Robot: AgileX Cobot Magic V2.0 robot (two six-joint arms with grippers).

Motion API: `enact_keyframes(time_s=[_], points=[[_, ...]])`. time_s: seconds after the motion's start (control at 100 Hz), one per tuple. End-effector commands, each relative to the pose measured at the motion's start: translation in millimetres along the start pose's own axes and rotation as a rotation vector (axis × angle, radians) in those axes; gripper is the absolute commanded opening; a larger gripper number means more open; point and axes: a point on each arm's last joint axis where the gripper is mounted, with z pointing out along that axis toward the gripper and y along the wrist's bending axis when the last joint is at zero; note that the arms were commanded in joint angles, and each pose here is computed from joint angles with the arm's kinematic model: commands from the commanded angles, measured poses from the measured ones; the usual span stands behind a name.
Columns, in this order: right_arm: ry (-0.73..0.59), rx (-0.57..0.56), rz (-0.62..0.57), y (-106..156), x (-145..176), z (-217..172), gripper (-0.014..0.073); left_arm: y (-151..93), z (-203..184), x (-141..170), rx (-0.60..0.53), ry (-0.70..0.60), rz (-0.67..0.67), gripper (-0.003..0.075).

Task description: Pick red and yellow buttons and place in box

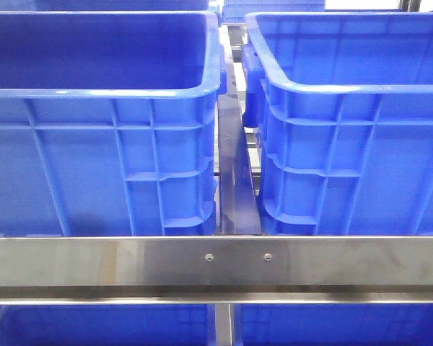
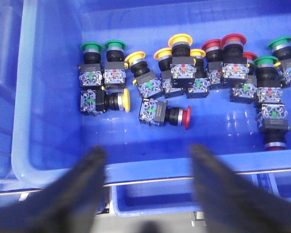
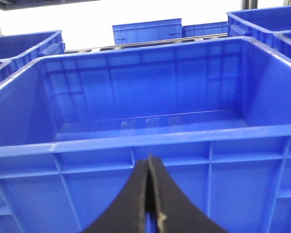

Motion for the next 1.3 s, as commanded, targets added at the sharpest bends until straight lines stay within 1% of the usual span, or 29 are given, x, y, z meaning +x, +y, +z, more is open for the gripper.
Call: enact_keyframes(time_s=[0.0, 0.25, 0.41, 0.51, 0.65, 0.78, 0.91, 1.04, 1.29], points=[[-0.125, -0.008, -0.007, 1.2, -15.4, -3.1, -0.0068, -0.6, -8.4, -14.6, 0.007, -0.112, -0.018, 0.0525], [-0.125, -0.008, -0.007, 1.2, -15.4, -3.1, -0.0068, -4.8, -5.0, -19.5, 0.059, -0.132, -0.058, 0.0524], [-0.125, -0.008, -0.007, 1.2, -15.4, -3.1, -0.0068, -5.0, 10.6, -35.0, 0.075, -0.096, -0.068, 0.0524], [-0.125, -0.008, -0.007, 1.2, -15.4, -3.1, -0.0068, -10.6, 25.0, -47.6, 0.105, -0.068, -0.053, 0.0524], [-0.125, -0.008, -0.007, 1.2, -15.4, -3.1, -0.0068, -31.4, 49.2, -65.7, 0.177, -0.025, 0.001, 0.0524], [-0.125, -0.008, -0.007, 1.2, -15.4, -3.1, -0.0068, -57.0, 76.7, -80.5, 0.244, 0.019, 0.055, 0.0524], [-0.125, -0.008, -0.007, 1.2, -15.4, -3.1, -0.0068, -82.0, 107.3, -89.4, 0.291, 0.073, 0.099, 0.0524], [-0.125, -0.008, -0.007, 1.2, -15.4, -3.1, -0.0068, -100.5, 136.4, -93.0, 0.315, 0.123, 0.126, 0.0524], [-0.125, -0.008, -0.007, 1.2, -15.4, -3.1, -0.0068, -112.1, 183.8, -88.2, 0.310, 0.191, 0.130, 0.0524]])
